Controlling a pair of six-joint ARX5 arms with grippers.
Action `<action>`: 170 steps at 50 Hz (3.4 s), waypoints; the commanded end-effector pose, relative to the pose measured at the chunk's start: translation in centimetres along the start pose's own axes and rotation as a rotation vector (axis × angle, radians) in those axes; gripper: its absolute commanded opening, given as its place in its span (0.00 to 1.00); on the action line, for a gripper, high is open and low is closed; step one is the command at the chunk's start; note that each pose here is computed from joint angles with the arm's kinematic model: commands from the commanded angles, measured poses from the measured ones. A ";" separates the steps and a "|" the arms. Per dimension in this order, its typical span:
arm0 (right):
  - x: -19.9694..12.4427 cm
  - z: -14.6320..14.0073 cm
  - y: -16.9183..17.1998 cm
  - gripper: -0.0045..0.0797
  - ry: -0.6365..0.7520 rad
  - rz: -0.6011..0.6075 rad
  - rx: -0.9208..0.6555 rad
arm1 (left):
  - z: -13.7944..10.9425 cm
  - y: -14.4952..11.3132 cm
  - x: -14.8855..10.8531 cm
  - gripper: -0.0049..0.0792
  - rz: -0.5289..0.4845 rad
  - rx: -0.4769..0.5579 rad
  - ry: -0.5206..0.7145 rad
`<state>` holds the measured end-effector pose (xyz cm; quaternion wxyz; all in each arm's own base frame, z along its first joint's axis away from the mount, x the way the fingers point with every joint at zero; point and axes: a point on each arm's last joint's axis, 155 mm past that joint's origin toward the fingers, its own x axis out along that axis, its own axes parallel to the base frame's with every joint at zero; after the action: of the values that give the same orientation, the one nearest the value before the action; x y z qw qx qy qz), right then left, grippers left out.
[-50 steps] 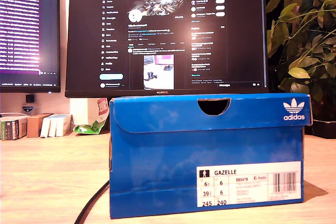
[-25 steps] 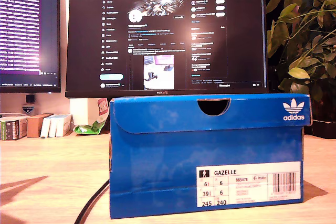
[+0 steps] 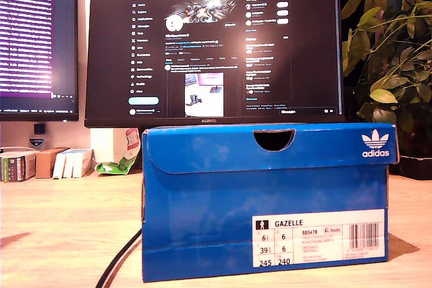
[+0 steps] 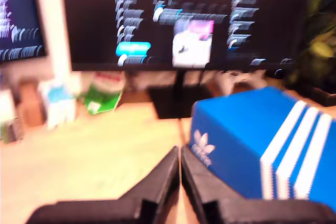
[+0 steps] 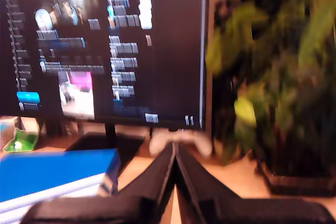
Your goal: Close the blue shoebox by pushing the lid with your left arm and holding the box in place with your right arm
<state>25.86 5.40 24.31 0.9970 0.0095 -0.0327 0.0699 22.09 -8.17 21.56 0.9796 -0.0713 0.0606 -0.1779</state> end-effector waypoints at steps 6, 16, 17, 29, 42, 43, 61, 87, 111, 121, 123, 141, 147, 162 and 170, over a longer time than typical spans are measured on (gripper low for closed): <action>-0.8 -1.6 0.0 0.04 -0.018 0.008 0.034 | 0.0 0.4 -0.6 0.04 0.012 -0.025 -0.060; -1.6 -2.8 0.2 0.04 -0.004 0.020 0.019 | -1.7 0.5 -0.2 0.04 0.009 -0.026 -0.031; -1.7 -3.0 0.2 0.04 -0.003 0.021 0.019 | -1.9 0.5 -0.1 0.04 0.008 -0.026 -0.025; -2.0 -6.1 0.4 0.04 0.046 0.034 0.002 | -3.7 0.1 0.3 0.04 -0.012 -0.007 0.021; -2.3 -9.3 1.2 0.04 0.161 0.076 -0.002 | -7.9 0.4 0.8 0.04 -0.009 0.013 0.134; -2.4 -9.7 1.2 0.04 0.178 0.076 -0.005 | -8.4 0.5 0.8 0.04 -0.007 0.012 0.152; -3.1 -12.6 1.0 0.04 0.296 0.074 -0.032 | -11.3 0.6 0.1 0.04 0.001 -0.036 0.271; -2.9 -12.5 -1.9 0.04 0.296 -0.046 -0.022 | -11.4 2.7 0.0 0.04 0.088 -0.059 0.271; -3.4 -12.5 -6.8 0.04 0.295 -0.250 -0.006 | -12.1 7.4 -0.8 0.04 0.294 -0.114 0.273; -3.4 -12.5 -6.8 0.04 0.295 -0.249 -0.006 | -12.7 7.6 -0.7 0.04 0.298 -0.116 0.282; -3.4 -12.5 -6.8 0.04 0.295 -0.249 -0.006 | -12.8 7.7 -0.6 0.04 0.298 -0.116 0.278; -3.4 -12.5 -6.8 0.04 0.295 -0.249 -0.006 | -11.1 9.2 0.0 0.04 0.338 0.018 0.195; -3.4 -12.5 -6.8 0.04 0.295 -0.249 -0.006 | -10.8 9.5 0.1 0.04 0.346 0.051 0.179; -3.4 -12.5 -6.8 0.04 0.295 -0.249 -0.006 | -9.8 9.7 0.9 0.04 0.340 0.087 0.090; -3.4 -12.5 -6.8 0.04 0.295 -0.249 -0.006 | -9.7 9.7 0.8 0.04 0.343 0.087 0.090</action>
<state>24.18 -1.56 11.95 0.9919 -0.0009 0.1145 -0.0543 24.72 -0.71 11.97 0.9954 -0.0116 0.0936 -0.0160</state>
